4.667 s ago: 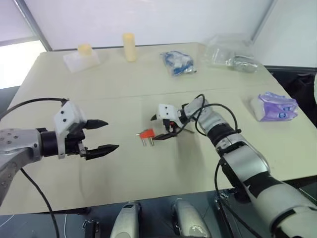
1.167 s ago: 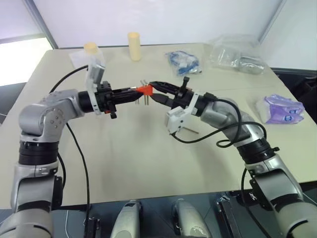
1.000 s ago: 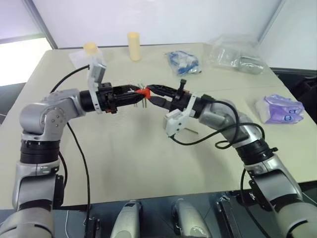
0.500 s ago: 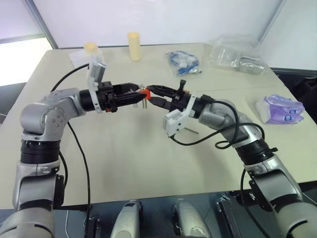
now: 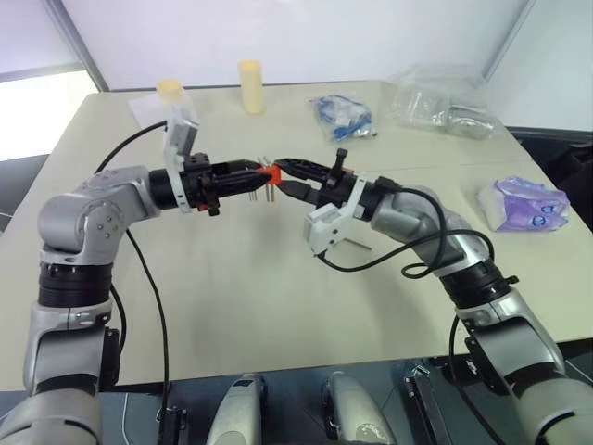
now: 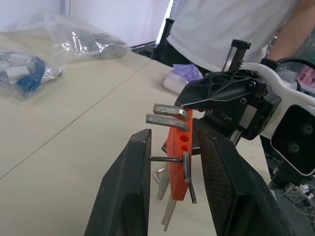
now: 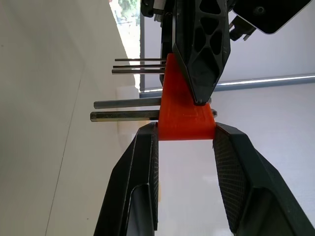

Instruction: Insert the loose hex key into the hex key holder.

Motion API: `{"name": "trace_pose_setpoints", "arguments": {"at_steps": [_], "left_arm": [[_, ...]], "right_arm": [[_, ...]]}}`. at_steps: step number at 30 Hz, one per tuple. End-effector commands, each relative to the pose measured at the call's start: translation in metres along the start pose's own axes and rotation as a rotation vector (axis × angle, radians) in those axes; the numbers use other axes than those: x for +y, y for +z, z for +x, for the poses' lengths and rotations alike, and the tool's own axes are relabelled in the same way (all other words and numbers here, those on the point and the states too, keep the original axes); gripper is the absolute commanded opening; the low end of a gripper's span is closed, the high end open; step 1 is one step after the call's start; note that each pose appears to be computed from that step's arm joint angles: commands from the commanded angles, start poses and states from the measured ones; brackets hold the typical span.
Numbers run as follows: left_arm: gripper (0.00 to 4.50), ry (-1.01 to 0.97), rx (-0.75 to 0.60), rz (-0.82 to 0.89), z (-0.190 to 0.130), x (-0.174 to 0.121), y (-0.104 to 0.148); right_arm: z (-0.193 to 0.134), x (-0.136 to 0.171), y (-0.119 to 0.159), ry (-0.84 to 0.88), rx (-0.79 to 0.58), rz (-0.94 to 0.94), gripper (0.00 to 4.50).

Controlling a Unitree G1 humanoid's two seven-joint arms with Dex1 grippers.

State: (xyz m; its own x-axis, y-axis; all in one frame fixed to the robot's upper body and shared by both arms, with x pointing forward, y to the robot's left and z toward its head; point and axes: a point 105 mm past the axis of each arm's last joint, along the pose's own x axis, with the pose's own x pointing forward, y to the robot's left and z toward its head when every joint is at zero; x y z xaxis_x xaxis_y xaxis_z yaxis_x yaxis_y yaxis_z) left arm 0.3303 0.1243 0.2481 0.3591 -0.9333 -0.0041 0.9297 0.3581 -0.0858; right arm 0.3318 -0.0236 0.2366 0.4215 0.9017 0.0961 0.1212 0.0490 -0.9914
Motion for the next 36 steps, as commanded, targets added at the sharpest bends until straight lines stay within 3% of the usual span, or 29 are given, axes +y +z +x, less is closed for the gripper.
{"name": "trace_pose_setpoints", "arguments": {"at_steps": [1,3,22,23,28,36], "left_arm": [[0.61,-0.021,0.001,0.025,0.001,-0.006,0.005],[0.13,-0.019,-0.001,0.024,0.001,-0.005,0.005],[0.13,-0.006,0.003,0.042,0.002,-0.005,0.004],[0.13,-0.005,0.003,0.042,0.002,-0.005,0.004],[0.13,0.0,0.004,0.047,0.002,-0.004,0.004],[0.13,0.016,0.007,0.074,-0.001,-0.003,0.004]], "right_arm": [[0.001,-0.025,0.006,-0.086,-0.026,-0.03,1.02],[0.001,-0.025,0.006,-0.087,-0.025,-0.03,1.02],[0.002,-0.027,0.004,-0.092,-0.021,-0.008,1.02],[0.002,-0.027,0.004,-0.092,-0.02,-0.005,2.04],[0.002,-0.025,0.003,-0.073,-0.011,0.002,4.41],[-0.01,-0.013,-0.016,0.054,0.092,0.121,4.47]]}}
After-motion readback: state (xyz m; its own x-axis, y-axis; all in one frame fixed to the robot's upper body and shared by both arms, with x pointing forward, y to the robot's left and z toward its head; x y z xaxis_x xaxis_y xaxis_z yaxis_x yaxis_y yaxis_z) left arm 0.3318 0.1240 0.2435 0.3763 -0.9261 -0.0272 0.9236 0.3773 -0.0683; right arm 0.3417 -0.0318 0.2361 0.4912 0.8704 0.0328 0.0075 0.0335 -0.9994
